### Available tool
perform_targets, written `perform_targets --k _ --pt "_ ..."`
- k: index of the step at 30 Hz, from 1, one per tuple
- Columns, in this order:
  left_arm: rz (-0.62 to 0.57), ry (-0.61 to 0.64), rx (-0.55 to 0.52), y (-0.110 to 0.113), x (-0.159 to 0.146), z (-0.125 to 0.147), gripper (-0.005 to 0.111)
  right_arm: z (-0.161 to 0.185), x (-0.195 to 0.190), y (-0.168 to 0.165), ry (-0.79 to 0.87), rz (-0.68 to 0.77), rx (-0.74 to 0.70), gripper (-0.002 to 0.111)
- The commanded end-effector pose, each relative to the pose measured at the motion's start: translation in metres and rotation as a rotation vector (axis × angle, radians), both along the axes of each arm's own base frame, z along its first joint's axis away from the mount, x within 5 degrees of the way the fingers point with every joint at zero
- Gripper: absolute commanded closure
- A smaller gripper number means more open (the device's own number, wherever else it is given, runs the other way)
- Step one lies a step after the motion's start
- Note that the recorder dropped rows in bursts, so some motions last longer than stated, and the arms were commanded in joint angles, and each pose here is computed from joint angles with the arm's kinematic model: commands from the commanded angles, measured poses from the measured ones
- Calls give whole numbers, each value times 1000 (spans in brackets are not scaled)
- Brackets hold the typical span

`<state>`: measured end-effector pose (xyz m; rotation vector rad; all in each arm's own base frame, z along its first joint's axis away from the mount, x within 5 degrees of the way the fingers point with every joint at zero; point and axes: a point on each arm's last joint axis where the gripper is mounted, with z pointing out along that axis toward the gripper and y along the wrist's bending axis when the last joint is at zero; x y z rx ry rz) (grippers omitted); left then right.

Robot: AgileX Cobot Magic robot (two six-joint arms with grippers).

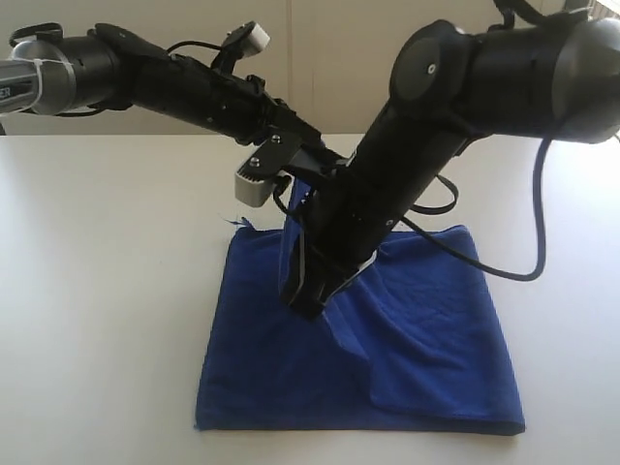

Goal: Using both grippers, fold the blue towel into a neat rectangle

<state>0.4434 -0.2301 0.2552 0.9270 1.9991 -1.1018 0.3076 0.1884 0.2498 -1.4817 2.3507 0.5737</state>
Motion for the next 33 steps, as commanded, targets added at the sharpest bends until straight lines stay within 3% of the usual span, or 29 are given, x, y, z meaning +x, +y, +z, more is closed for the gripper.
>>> perform_targets --k 1,4,12,20,33 --pt "20 -43 -77 0 -3 24 107 18 -11 -2 -19 31 17 108" --pt "41 -66 -10 9 -1 26 107 21 -12 -3 -31 29 22 108" --pt "130 34 250 24 2 4 107 7 -3 2 -17 5 26 108" --pt "127 41 288 26 2 -1 107 -13 3 11 43 19 77 108" --pt "63 150 405 28 5 -48 107 -24 6 13 69 26 66 108"
